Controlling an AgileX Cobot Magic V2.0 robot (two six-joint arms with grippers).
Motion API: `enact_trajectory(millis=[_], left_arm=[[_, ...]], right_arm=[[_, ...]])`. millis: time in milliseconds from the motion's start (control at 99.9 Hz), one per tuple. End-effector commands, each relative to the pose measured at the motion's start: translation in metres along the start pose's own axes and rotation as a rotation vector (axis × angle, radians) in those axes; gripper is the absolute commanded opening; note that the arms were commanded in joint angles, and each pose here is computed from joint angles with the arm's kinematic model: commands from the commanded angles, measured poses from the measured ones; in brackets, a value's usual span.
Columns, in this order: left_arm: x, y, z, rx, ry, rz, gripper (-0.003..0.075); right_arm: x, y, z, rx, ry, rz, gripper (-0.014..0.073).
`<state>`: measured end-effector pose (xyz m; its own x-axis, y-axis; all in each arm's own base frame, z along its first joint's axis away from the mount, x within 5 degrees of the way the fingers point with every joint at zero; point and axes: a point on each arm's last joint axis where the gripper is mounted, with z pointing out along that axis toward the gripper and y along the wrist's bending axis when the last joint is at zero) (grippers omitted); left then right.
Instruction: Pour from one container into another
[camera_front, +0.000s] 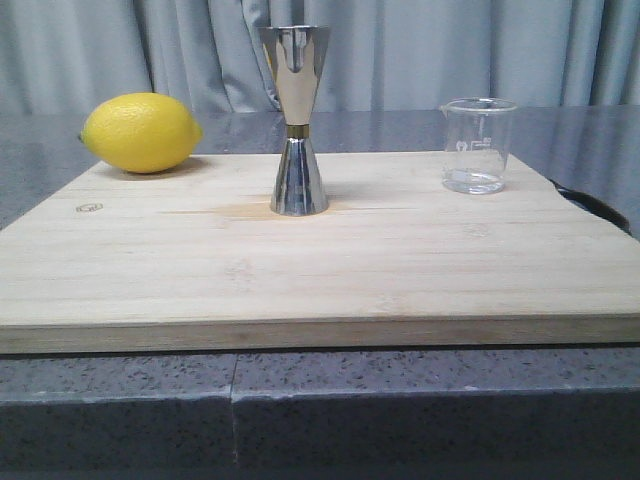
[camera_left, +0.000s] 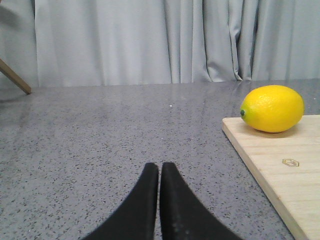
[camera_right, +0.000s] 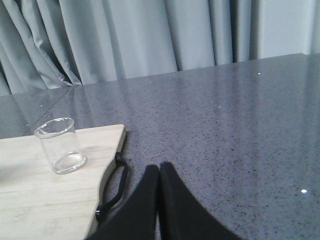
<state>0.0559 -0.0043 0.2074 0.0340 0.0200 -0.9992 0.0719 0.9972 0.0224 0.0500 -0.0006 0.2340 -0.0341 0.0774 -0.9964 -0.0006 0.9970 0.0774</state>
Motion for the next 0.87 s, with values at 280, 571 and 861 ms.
enact_trajectory(millis=[280, 571, 861], left_arm=[[-0.007, 0.001, -0.002, -0.013, -0.102, -0.002, -0.0019], [-0.007, 0.001, -0.002, -0.013, -0.102, -0.002, -0.0019], [-0.007, 0.001, -0.002, -0.013, -0.102, -0.002, -0.0019]], right_arm=[[0.028, 0.000, 0.006, -0.028, -0.171, 0.004, -0.0071], [0.027, 0.000, 0.006, -0.029, -0.176, 0.004, -0.0071], [0.027, 0.000, 0.006, -0.029, -0.176, 0.004, -0.0071]])
